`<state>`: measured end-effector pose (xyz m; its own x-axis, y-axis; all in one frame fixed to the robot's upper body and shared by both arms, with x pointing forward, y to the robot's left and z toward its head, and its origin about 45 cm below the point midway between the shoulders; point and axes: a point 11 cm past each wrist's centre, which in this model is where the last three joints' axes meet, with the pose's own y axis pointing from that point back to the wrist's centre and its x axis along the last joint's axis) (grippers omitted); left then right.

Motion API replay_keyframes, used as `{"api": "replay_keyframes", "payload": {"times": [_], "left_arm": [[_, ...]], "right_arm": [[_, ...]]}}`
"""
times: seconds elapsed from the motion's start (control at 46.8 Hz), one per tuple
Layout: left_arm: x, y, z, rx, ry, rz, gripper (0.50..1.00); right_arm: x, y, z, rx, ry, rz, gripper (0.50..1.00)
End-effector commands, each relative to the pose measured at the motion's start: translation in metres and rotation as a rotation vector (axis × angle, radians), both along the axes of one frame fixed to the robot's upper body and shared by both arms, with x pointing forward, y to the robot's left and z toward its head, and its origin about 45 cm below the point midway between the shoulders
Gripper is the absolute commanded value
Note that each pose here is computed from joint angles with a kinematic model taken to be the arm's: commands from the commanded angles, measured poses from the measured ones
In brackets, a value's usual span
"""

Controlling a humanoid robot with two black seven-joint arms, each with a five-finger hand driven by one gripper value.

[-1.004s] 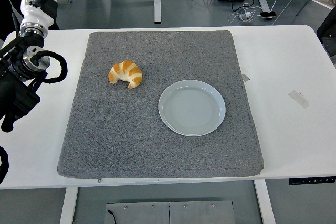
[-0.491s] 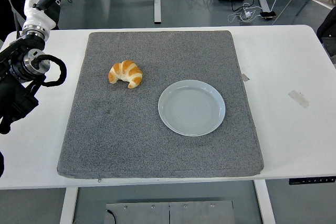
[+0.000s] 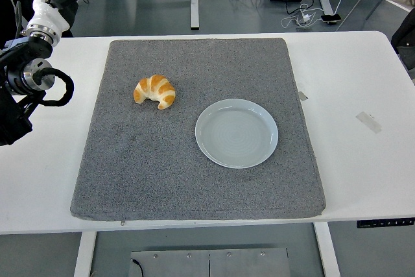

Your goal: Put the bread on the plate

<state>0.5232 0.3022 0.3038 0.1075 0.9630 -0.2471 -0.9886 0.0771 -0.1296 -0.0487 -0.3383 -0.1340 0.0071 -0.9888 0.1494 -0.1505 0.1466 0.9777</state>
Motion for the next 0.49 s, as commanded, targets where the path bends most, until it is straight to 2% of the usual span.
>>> {"api": "replay_keyframes", "payload": {"times": [0.0,0.235,0.47], "left_arm": [[-0.001,-0.001,0.001,0.03,-0.001,-0.02,0.975],[-0.004,-0.026,-0.003,0.267,-0.015,-0.12,0.975],[-0.013,-0.043,0.019,0.561,-0.065,-0.212,0.975]], "right_arm": [[0.0,0.0,0.0,0.0,0.0,0.001,1.0],[0.001,0.0,0.0,0.0,-0.001,0.002,1.0],[0.0,0.0,0.0,0.0,0.0,0.0,1.0]]}}
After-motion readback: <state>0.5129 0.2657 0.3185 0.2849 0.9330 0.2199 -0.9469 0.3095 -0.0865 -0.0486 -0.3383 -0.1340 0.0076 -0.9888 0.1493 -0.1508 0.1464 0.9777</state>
